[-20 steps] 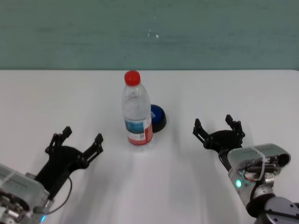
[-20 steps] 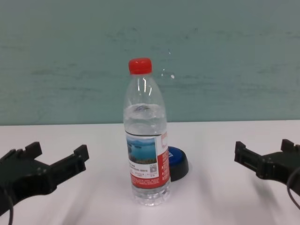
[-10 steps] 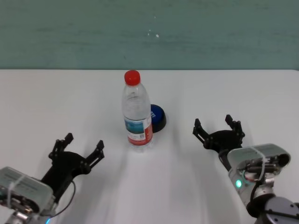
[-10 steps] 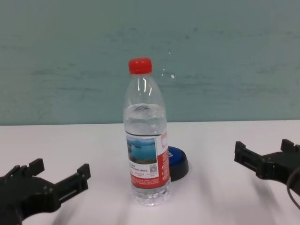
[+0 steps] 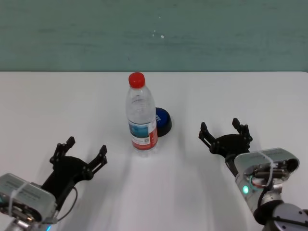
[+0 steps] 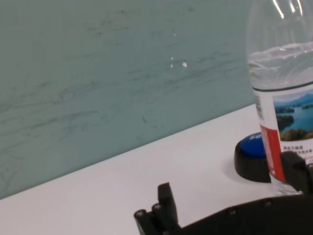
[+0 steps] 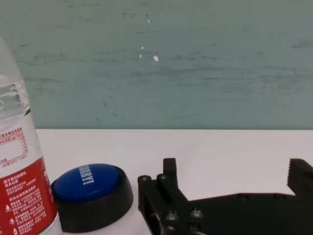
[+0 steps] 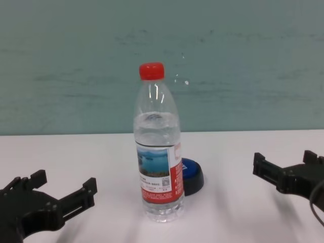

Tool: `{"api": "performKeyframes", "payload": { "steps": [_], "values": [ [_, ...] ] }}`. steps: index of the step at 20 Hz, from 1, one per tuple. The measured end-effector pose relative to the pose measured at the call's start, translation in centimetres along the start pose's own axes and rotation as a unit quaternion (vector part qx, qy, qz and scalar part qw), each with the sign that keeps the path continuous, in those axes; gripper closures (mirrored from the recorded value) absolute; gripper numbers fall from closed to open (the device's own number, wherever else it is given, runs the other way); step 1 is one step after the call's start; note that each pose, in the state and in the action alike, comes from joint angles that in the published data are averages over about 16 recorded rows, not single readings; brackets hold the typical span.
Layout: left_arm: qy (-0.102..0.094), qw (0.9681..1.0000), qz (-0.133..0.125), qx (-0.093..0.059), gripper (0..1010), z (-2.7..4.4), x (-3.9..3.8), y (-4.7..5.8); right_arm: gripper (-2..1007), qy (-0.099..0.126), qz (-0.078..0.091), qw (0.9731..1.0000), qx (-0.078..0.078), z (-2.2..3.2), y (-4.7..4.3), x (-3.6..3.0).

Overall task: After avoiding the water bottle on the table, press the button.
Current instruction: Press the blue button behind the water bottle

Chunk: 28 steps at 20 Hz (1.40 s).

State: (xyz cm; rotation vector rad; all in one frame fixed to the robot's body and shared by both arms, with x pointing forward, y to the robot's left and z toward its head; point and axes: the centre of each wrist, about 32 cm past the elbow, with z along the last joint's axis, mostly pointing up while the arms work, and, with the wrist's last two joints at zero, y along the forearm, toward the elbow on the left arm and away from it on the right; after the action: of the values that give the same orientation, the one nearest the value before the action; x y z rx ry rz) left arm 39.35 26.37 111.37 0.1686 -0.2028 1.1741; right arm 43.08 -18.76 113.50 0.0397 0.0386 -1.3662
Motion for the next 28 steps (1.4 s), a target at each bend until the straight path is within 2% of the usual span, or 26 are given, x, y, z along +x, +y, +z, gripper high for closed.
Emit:
{"api": "performKeyframes", "payload": {
  "steps": [19,24,28],
  "values": [
    [-0.003,1.0000,0.000,-0.002,10,-0.01,0.03,0.0,1,-0.001,0.001,1.0000,0.000,0.06,-0.05,0.01],
    [-0.003,1.0000,0.000,-0.002,10,-0.01,0.03,0.0,1,-0.009,0.014,0.9998,0.004,0.62,-0.58,0.17],
    [-0.003,1.0000,0.000,-0.002,10,-0.01,0.03,0.0,1,-0.015,0.039,0.9991,0.002,1.18,-1.23,0.21]
  ]
}}
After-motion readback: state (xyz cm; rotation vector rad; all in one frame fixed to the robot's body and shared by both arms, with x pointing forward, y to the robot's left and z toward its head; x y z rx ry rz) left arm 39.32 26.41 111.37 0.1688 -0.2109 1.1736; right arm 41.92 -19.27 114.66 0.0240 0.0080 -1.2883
